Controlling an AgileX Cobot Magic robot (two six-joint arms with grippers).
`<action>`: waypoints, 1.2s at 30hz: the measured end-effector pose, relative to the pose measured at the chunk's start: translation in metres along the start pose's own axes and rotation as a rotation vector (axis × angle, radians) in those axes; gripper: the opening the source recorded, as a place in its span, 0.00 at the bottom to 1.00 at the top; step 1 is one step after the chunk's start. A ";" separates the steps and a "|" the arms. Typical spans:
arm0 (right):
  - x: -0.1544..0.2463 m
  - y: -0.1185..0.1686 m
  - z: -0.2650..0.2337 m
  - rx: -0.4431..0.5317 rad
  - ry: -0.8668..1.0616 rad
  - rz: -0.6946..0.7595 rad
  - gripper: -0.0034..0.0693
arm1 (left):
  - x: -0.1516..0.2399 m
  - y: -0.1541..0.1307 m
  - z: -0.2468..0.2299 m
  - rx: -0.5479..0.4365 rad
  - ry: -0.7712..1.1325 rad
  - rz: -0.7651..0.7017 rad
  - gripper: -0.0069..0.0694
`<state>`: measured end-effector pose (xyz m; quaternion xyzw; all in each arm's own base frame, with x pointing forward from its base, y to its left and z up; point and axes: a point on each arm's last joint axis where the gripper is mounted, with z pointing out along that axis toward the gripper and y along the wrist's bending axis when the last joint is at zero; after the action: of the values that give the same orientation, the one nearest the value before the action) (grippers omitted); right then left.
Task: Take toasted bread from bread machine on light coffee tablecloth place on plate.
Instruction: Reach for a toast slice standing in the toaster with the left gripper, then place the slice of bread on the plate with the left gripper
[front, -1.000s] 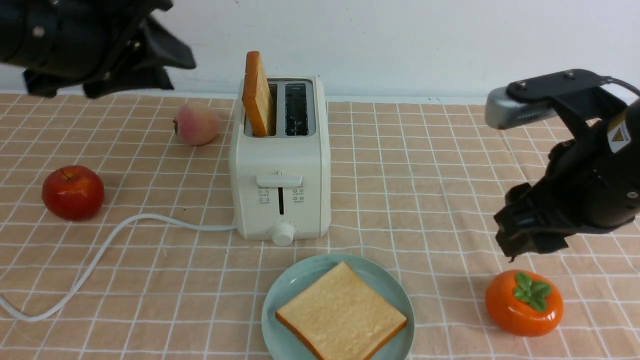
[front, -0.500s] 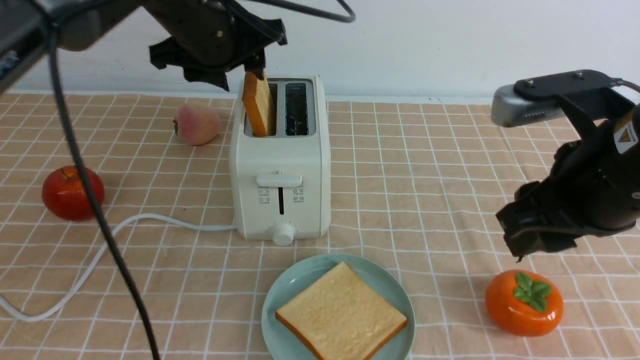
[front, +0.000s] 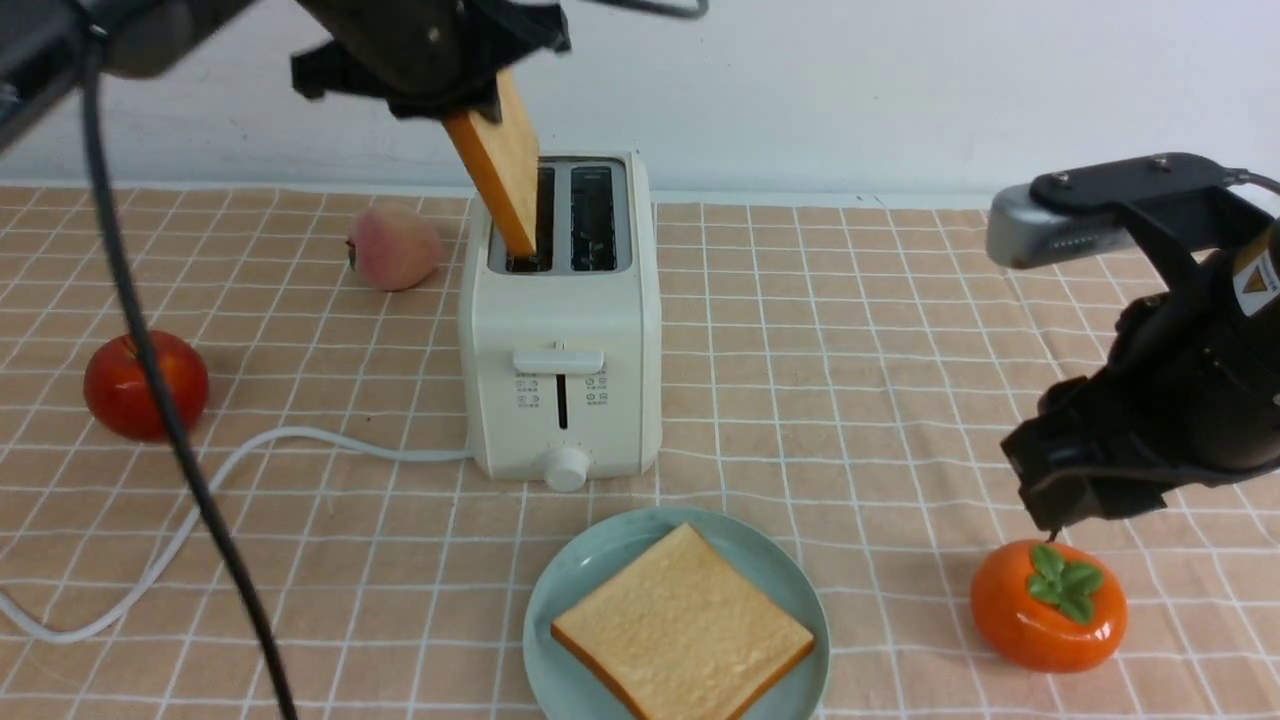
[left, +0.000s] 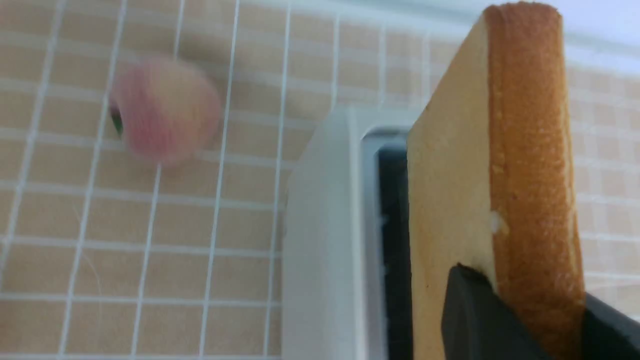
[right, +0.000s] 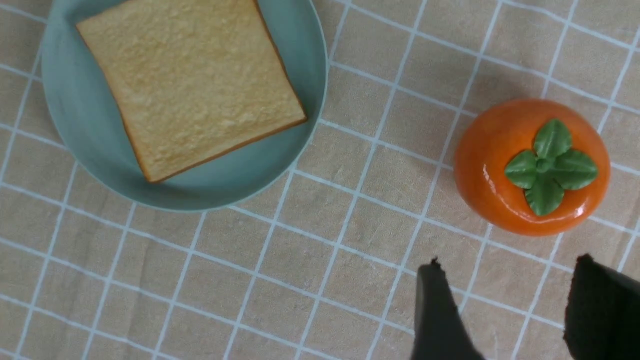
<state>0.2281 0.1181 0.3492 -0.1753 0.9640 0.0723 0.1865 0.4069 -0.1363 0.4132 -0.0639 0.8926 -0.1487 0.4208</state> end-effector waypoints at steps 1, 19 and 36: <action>0.000 0.000 0.000 0.002 0.001 -0.001 0.53 | -0.007 -0.002 -0.026 0.022 -0.040 0.001 0.21; 0.003 -0.001 -0.001 0.014 0.024 -0.005 0.53 | 0.179 0.013 -0.148 0.714 0.194 -0.102 0.21; 0.005 0.000 -0.001 -0.005 0.047 0.002 0.53 | 0.275 0.058 0.023 0.351 0.410 -0.320 0.27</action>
<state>0.2231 0.1166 0.3485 -0.1762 0.9681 0.0707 0.1633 0.2499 -0.1524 0.1798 -0.0987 0.8981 -0.3746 0.2080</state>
